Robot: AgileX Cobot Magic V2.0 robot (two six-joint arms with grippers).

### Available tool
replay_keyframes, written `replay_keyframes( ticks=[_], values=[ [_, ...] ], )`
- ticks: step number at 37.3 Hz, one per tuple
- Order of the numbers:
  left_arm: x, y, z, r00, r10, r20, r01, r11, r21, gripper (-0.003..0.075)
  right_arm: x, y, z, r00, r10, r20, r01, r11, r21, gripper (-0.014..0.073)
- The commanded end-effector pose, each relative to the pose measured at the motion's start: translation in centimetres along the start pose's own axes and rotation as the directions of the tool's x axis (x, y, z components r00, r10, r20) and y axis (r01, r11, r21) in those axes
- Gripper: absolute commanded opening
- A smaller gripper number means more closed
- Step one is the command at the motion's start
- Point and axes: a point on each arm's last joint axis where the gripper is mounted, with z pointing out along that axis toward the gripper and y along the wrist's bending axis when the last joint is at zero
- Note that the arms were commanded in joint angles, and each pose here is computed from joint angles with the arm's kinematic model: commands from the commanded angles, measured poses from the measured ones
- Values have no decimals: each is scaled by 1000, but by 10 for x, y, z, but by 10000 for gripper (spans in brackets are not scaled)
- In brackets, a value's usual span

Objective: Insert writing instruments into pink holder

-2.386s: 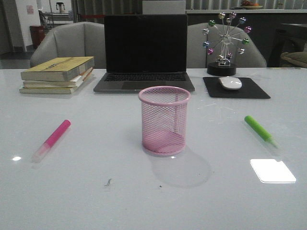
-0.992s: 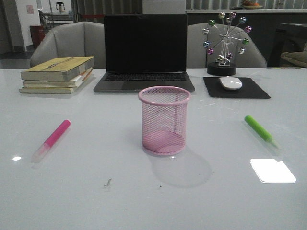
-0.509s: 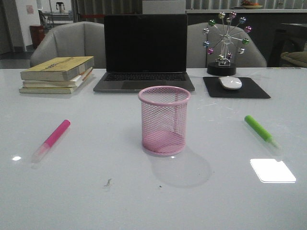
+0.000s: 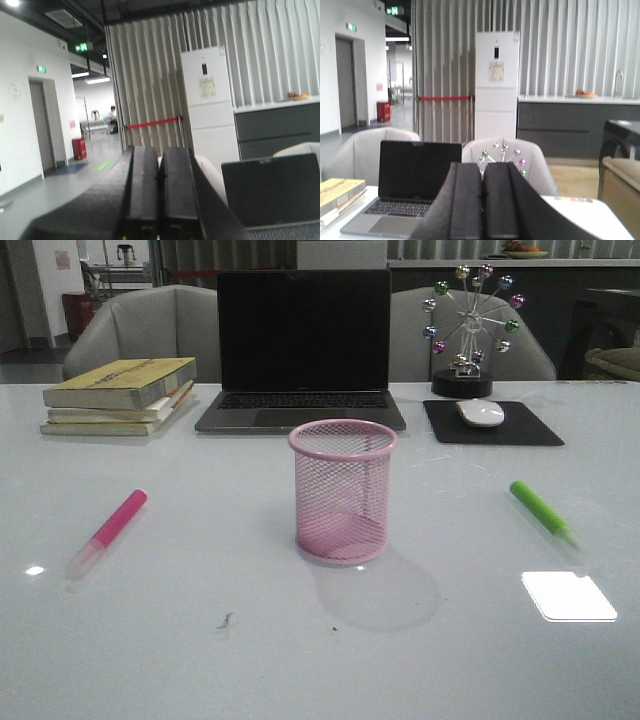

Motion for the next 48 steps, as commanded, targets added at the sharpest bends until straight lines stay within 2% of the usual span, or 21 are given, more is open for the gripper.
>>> replay_keyframes(
  ticks=[1, 6, 11, 18, 24, 28, 33, 35, 39, 43, 46, 48],
  values=[
    [-5, 1, 17, 999, -31, 16, 31, 999, -7, 92, -15, 0, 23, 999, 8, 44, -8, 1000, 3, 50],
    [18, -1, 30, 983, -101, -151, 101, 995, -10, 92, 3, -1, 49, 998, 8, -70, -7, 1000, 10, 50],
    [39, -4, 39, 946, -117, -302, 121, 993, -5, 92, 32, -2, 72, 966, 11, -259, -7, 1000, 16, 50],
    [57, -7, 49, 911, -111, -397, 121, 993, 0, 92, 64, -3, 88, 889, 47, -455, -36, 999, 33, 50],
    [57, -7, 49, 915, -58, -398, 72, 997, 21, 107, 81, -2, 91, 819, 80, -569, -64, 997, 48, 50],
    [58, -7, 49, 913, -55, -403, 70, 997, 23, 200, 86, -2, 90, 788, 82, -610, -66, 997, 49, 123],
    [58, -7, 49, 912, -76, -404, 90, 996, 14, 437, 88, -2, 89, 775, 82, -627, -66, 997, 49, 336],
    [58, -7, 49, 910, -92, -404, 104, 995, 8, 471, 88, -2, 89, 776, 82, -625, -66, 997, 49, 388],
    [58, -7, 49, 909, -94, -406, 106, 994, 7, 461, 87, -2, 89, 779, 81, -622, -65, 997, 49, 405],
    [60, -8, 47, 892, -124, -434, 136, 991, -2, 431, 93, -2, 90, 765, 84, -639, -66, 996, 53, 404],
    [61, -8, 47, 884, -150, -442, 161, 987, -12, 400, 98, -2, 94, 727, 85, -682, -66, 996, 54, 404],
    [62, -8, 47, 878, -163, -450, 174, 985, -17, 387, 101, -1, 101, 682, 85, -726, -66, 996, 54, 404]
  ],
)
